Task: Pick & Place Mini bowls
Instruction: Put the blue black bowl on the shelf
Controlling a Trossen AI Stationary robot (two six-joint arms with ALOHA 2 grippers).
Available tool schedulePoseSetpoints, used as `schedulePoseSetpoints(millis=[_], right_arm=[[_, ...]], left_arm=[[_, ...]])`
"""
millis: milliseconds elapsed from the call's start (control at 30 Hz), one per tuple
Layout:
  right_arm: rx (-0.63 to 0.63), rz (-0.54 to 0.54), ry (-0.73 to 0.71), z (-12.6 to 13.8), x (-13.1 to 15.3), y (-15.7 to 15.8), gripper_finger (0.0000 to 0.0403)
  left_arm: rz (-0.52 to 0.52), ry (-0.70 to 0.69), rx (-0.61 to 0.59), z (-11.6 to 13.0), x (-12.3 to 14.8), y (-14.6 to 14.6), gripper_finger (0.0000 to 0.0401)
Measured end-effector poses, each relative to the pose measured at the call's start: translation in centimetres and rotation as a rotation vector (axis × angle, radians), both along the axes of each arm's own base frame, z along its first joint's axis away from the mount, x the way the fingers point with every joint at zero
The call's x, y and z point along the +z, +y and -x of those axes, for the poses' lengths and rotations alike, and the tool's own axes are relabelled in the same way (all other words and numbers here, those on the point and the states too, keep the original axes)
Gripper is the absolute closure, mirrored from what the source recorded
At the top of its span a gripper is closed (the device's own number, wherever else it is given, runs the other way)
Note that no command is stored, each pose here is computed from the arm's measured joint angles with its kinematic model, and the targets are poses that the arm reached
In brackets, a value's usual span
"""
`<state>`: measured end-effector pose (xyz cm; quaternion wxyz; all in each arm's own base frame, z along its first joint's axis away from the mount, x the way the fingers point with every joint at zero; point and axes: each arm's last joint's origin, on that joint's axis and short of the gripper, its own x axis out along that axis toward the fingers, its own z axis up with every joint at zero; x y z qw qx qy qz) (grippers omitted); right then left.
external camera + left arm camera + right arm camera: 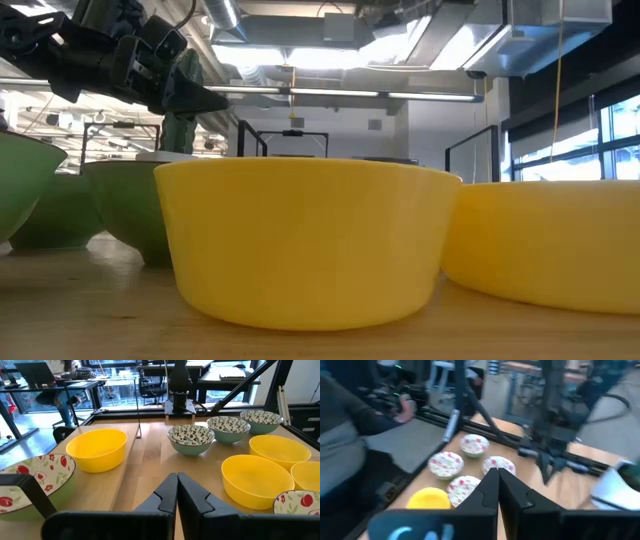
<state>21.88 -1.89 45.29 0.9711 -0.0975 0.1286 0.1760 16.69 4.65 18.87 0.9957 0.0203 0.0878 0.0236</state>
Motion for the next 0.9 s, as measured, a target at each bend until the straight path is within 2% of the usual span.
schedulePoseSetpoints(millis=[167, 300, 467, 633, 900], right_arm=[[-0.104, -0.014, -0.011, 2.3, -5.9, 0.6, 0.0397], [-0.127, -0.091, -0.056, 3.4, -11.0, 0.8, 0.0395], [-0.117, -0.149, -0.143, 4.1, -16.3, 0.9, 0.0399], [-0.100, -0.173, -0.207, 4.7, -18.2, 1.0, 0.0395], [-0.032, -0.100, -0.221, 4.8, -18.7, 1.2, 0.0398]], left_arm=[[-0.008, -0.001, -0.001, 0.0, 0.0, 0.0, 0.0399], [-0.012, -0.001, 0.018, 0.0, 0.0, 0.1, 0.0398], [-0.028, 0.004, 0.108, 0.0, 0.0, 0.3, 0.0396], [-0.032, 0.006, 0.135, 0.0, 0.0, 0.4, 0.0400], [-0.109, -0.015, 0.124, 0.0, 0.3, 0.4, 0.0396]])
